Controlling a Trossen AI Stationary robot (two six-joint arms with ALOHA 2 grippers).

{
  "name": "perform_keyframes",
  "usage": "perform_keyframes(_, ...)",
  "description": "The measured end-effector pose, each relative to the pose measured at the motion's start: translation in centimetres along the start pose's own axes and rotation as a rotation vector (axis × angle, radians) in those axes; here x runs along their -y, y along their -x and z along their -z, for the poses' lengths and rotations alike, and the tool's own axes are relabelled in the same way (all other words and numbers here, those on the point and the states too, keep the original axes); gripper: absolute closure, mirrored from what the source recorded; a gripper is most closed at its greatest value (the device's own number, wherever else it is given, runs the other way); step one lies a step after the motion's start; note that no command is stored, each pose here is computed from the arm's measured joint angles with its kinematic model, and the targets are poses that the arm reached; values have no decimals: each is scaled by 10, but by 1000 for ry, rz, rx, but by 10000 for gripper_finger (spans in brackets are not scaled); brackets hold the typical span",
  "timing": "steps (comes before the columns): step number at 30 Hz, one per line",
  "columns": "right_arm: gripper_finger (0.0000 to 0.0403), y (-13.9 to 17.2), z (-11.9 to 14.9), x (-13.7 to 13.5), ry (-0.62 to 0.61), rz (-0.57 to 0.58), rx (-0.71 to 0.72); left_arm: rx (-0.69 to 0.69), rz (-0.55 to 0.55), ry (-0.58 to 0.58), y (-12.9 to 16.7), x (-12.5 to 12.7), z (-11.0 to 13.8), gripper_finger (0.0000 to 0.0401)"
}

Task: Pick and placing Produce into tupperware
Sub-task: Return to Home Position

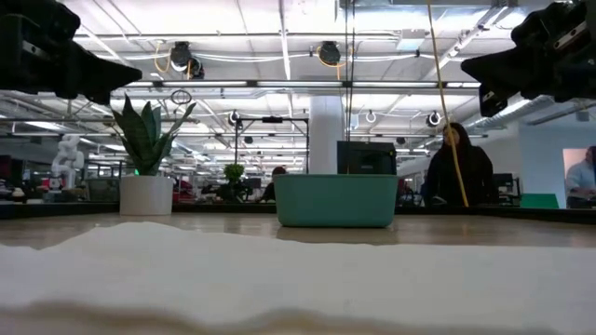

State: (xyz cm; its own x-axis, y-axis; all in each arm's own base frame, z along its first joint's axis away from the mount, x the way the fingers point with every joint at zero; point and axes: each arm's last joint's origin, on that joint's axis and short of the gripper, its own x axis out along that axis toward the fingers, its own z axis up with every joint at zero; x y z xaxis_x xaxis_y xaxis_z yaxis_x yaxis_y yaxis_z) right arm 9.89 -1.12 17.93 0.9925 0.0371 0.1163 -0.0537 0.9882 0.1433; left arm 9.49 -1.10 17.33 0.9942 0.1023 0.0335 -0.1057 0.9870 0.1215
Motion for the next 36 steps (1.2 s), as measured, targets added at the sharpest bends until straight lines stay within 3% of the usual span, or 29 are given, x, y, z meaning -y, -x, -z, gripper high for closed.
perform_keyframes(9, 403, -1, 3, 1, -1, 24, -34, -136, 52, 10, -8, 5, 12, 396)
perform_keyframes(15, 403, -3, 5, 5, -1, 113, -49, -224, -93, 1, -13, 4, 19, 396)
perform_keyframes(36, 403, -4, 2, 5, 50, 110, -19, -225, -31, 35, -15, 4, 20, 396)
